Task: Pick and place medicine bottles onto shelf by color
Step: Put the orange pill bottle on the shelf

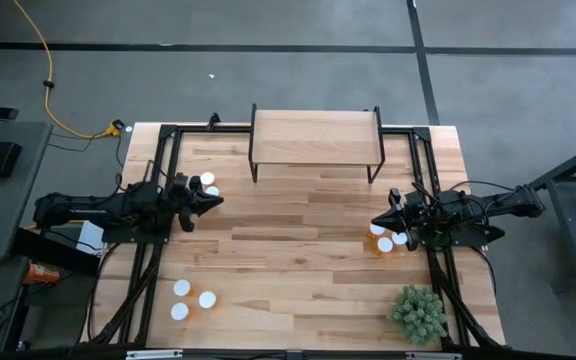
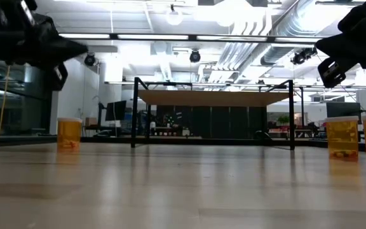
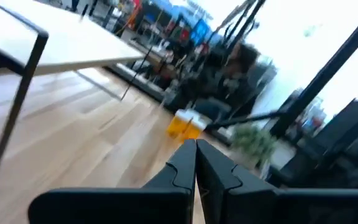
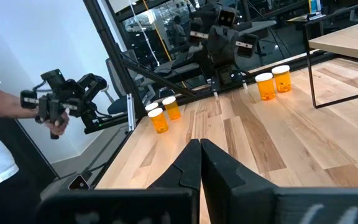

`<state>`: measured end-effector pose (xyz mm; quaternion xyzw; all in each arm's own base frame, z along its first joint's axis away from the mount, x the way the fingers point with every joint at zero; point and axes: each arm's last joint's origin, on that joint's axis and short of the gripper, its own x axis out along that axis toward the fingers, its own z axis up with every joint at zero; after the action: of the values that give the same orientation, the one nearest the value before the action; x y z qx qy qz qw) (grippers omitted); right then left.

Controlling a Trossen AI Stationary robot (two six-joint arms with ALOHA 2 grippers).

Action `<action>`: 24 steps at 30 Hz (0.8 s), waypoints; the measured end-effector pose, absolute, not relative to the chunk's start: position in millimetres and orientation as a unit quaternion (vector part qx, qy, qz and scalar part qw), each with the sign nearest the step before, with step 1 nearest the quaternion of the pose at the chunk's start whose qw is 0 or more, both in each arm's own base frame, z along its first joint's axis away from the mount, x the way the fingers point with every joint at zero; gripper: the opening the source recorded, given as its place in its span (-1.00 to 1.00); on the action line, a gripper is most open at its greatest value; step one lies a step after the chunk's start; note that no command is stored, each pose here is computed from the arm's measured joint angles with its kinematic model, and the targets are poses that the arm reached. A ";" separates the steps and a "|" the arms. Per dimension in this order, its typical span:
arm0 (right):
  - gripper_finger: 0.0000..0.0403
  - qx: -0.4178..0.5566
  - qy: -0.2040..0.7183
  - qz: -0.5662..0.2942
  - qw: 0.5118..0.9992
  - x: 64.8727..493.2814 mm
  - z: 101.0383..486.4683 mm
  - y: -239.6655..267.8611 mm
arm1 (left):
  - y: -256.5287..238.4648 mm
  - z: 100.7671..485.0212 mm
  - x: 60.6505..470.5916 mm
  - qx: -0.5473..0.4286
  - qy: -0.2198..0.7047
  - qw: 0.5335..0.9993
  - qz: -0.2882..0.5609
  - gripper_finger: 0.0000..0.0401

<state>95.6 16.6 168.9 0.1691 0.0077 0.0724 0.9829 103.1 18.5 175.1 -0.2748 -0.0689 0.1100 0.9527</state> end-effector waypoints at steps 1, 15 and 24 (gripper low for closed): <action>-1.00 0.169 0.008 0.072 0.983 95.6 168.9 16.6 | 19.7 181.2 102.5 -0.286 -0.103 0.945 0.122 -1.00; -1.00 0.169 0.007 0.073 0.983 95.6 168.9 16.6 | 31.3 283.9 122.2 -0.215 0.235 0.896 0.310 -0.08; -1.00 0.169 0.007 0.073 0.983 95.6 169.0 16.6 | 55.2 268.8 158.3 -0.204 0.465 0.778 0.369 0.49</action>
<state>95.6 16.6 169.0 0.1693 0.0073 0.0725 0.9829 158.3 55.2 268.8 -0.2045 0.4646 0.3695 0.7783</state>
